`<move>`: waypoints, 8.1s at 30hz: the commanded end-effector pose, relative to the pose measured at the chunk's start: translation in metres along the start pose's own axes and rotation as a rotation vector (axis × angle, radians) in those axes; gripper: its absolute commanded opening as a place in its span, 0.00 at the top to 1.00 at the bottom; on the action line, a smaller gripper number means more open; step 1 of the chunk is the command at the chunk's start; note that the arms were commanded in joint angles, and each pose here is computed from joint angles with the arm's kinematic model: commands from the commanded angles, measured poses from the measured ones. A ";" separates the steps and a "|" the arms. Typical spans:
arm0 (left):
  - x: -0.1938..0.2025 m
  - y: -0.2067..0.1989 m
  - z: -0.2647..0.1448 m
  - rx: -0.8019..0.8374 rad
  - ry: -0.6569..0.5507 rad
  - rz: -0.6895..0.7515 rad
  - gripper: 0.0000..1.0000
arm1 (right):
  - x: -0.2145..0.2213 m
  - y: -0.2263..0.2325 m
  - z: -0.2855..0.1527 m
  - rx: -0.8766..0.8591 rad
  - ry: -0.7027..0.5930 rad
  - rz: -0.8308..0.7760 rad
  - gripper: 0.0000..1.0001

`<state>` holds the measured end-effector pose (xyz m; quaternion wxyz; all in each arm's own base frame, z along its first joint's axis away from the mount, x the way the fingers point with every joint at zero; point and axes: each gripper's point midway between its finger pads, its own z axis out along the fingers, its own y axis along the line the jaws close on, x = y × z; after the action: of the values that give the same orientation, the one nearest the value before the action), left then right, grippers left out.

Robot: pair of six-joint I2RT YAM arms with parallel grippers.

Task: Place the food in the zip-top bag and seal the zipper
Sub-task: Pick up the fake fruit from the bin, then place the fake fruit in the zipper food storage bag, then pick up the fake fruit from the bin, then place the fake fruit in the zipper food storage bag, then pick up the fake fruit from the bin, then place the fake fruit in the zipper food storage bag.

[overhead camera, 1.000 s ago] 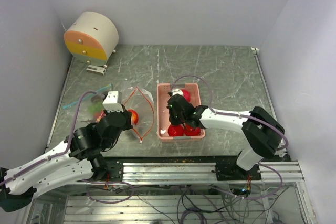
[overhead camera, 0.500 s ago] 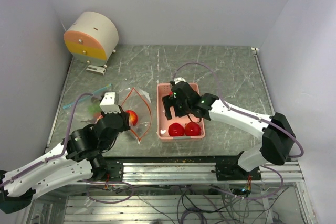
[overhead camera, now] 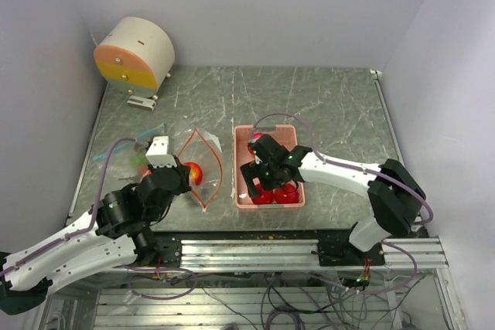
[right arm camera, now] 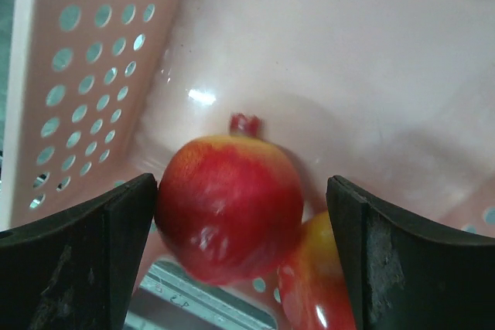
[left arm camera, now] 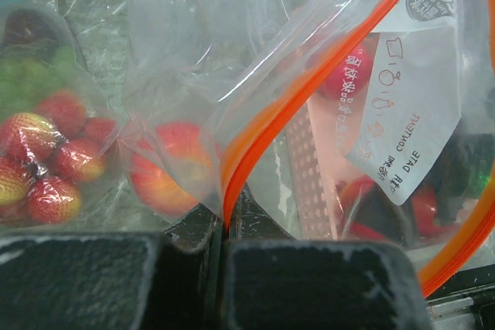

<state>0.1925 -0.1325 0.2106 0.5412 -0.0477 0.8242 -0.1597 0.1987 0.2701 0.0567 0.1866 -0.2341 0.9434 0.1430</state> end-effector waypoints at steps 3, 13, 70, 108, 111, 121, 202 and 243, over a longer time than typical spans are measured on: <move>-0.004 0.008 -0.001 -0.027 -0.022 -0.002 0.93 | 0.021 0.002 0.021 -0.043 0.087 -0.039 0.15; -0.002 0.012 -0.002 -0.041 -0.023 -0.006 0.93 | 0.021 -0.003 0.025 -0.006 0.100 -0.036 0.79; 0.014 -0.048 0.031 0.077 0.052 0.023 0.93 | -0.140 0.085 -0.092 -0.423 -0.707 0.078 0.86; 0.017 -0.031 0.025 0.052 0.041 0.019 0.93 | -0.134 -0.056 -0.046 0.297 -0.600 0.297 0.00; 0.017 -0.031 0.024 0.054 0.040 0.023 0.93 | -0.136 -0.065 -0.020 0.279 -0.542 0.317 0.00; 0.014 -0.026 0.020 0.051 0.033 0.029 0.93 | -0.132 -0.070 0.040 0.244 -0.451 0.324 0.01; 0.009 -0.044 0.016 0.114 0.069 0.034 0.93 | 0.003 -0.022 -0.101 0.284 -0.349 0.162 0.01; 0.013 -0.029 0.012 0.083 0.061 0.030 0.93 | -0.063 0.061 -0.167 -0.358 -0.595 -0.074 0.53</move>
<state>0.1921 -0.1638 0.2003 0.5155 -0.0010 0.8366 -0.1853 0.1969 0.2466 0.1808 0.3892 -0.1430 0.8825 0.2219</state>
